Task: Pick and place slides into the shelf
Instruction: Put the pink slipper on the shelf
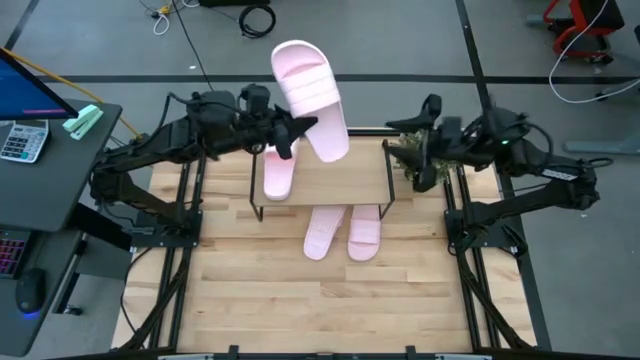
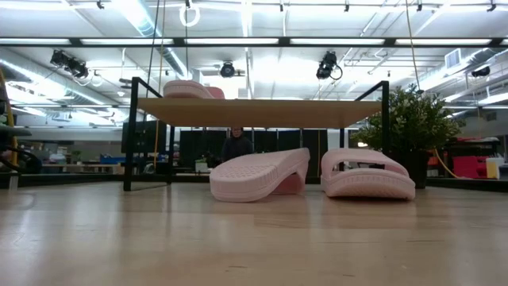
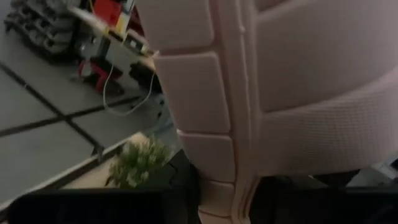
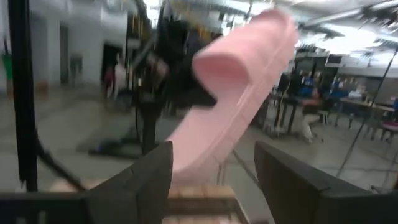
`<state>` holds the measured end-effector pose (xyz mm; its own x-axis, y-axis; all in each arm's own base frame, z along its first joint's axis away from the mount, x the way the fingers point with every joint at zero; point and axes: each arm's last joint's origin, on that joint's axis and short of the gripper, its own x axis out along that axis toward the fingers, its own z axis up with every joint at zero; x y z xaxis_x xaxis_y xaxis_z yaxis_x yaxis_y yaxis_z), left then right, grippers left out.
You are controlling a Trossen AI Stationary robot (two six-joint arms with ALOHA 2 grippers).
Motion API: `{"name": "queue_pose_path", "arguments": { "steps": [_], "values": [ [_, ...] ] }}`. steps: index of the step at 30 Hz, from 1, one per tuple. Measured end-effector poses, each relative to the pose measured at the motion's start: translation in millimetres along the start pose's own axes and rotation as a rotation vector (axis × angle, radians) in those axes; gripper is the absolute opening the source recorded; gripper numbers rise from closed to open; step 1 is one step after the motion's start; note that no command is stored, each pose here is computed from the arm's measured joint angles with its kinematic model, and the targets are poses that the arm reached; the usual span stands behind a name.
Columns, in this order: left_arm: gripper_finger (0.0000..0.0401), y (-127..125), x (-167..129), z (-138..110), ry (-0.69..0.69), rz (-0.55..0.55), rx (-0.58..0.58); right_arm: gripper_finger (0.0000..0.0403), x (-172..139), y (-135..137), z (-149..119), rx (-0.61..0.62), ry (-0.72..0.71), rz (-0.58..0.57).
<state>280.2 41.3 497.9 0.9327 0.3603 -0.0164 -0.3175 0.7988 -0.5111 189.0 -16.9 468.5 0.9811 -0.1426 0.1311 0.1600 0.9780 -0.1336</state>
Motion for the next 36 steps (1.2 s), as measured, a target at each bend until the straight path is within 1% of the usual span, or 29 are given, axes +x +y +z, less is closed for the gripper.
{"name": "queue_pose_path", "arguments": {
  "steps": [4,7,9,13,16,22,24,27,30,32,36],
  "values": [
    [0.0089,6,0,-10,0.1,0.061,0.0,0.0229,7,2,-11,-0.065,0.081,0.013],
    [0.0086,9,-1,-15,0.15,0.095,-0.018,0.0227,16,3,-17,-0.147,0.108,0.016],
    [0.0087,10,-1,-16,0.158,0.103,-0.034,0.0226,21,4,-18,-0.219,0.105,0.008],
    [0.0094,11,0,-19,0.178,0.122,-0.073,0.0227,32,9,-20,-0.42,0.093,-0.04],
    [0.0087,13,3,-23,0.201,0.142,-0.095,0.0228,41,16,-20,-0.579,0.082,-0.084],
    [0.0087,15,20,-36,0.231,0.163,-0.136,0.0229,62,29,-21,-0.848,0.077,-0.224],
    [0.0092,16,25,-40,0.244,0.172,-0.137,0.0229,69,31,-23,-0.904,0.074,-0.263],
    [0.0092,16,33,-44,0.245,0.158,-0.144,0.0229,80,33,-29,-0.957,0.083,-0.272],
    [0.0085,15,38,-45,0.228,0.139,-0.151,0.0229,91,35,-40,-0.999,0.125,-0.259],
    [0.0085,17,38,-45,0.242,0.144,-0.151,0.0229,97,37,-47,-1.034,0.156,-0.256],
    [0.0091,17,39,-43,0.236,0.13,-0.156,0.0229,105,37,-55,-1.116,0.223,-0.303]
  ]
}}
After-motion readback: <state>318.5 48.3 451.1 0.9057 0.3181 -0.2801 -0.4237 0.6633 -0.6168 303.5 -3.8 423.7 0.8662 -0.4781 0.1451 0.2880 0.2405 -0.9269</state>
